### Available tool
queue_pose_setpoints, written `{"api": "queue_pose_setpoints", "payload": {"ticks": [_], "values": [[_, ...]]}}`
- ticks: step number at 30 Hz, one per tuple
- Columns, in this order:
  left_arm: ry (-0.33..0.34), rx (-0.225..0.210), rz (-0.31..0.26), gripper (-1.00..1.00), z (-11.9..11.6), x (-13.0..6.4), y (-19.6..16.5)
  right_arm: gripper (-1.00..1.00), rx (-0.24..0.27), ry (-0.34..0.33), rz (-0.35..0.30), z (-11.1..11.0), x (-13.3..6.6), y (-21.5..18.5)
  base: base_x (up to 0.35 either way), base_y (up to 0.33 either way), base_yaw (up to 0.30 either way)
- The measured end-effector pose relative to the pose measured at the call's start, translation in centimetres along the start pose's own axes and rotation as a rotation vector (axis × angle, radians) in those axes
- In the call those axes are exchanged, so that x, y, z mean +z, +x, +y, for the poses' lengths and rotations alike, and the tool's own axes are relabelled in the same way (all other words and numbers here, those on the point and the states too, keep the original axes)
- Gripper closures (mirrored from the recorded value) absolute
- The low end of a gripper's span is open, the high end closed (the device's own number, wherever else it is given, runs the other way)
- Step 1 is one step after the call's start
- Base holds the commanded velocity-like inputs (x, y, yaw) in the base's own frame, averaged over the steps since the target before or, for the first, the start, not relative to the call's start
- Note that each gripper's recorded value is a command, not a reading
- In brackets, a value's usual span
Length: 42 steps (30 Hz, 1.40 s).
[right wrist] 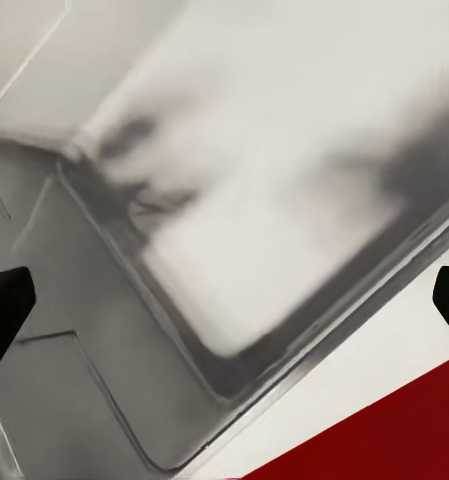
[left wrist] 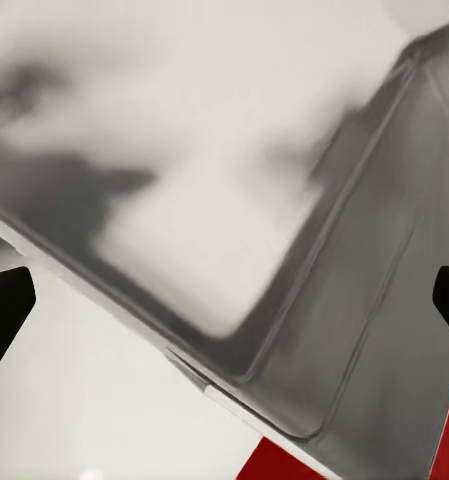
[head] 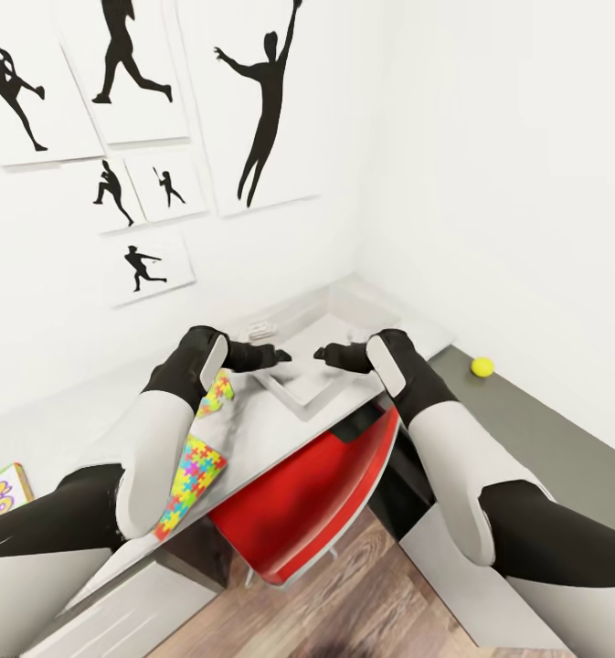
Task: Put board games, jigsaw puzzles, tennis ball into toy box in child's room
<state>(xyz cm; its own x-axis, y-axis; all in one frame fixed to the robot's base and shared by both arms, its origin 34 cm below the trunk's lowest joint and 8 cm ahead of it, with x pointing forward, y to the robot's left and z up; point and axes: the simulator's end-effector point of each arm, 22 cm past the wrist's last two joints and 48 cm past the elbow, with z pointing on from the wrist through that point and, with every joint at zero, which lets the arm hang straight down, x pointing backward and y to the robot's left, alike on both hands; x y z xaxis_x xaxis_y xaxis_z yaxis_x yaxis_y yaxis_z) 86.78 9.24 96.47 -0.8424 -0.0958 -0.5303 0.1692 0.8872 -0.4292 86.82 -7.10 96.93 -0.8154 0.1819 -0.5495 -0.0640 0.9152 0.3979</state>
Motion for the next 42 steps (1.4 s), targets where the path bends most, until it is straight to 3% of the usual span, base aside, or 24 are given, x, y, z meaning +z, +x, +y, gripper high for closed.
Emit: {"api": "queue_pose_setpoints", "payload": {"ticks": [5,15,23,28,32,38,42], "values": [[0.038,-0.007,-0.001,-1.0,0.3,-1.0,-0.4,-1.0,-0.004,-0.02,-0.028,0.7,-1.2,-0.4,0.0,0.0,0.0],[0.039,-0.024,-0.016,-1.0,2.7,-3.2,-1.5,-1.0,-0.005,-0.04,-0.057,1.3,-2.8,-0.9,0.0,0.0,0.0],[0.138,-0.06,-0.041,-1.0,3.6,-5.9,-2.7,-1.0,0.021,-0.086,-0.099,1.9,-5.6,-1.4,0.0,0.0,0.0],[0.175,-0.077,-0.061,-1.0,5.8,-8.4,-3.5,-1.0,0.086,-0.159,-0.133,1.9,-9.0,-1.5,0.0,0.0,0.0],[0.252,-0.089,-0.092,-1.0,7.6,-11.7,-4.5,-1.0,0.159,-0.21,-0.177,0.5,-11.7,-0.8,0.0,0.0,0.0],[0.356,-0.1,-0.125,-1.0,9.2,-15.7,-4.9,-1.0,0.179,-0.257,-0.237,-1.9,-14.7,-0.1,0.0,0.0,0.0],[0.403,-0.112,-0.141,-1.0,11.0,-18.4,-4.4,-1.0,0.199,-0.35,-0.245,-2.5,-16.5,2.1,0.0,0.0,0.0]]}}
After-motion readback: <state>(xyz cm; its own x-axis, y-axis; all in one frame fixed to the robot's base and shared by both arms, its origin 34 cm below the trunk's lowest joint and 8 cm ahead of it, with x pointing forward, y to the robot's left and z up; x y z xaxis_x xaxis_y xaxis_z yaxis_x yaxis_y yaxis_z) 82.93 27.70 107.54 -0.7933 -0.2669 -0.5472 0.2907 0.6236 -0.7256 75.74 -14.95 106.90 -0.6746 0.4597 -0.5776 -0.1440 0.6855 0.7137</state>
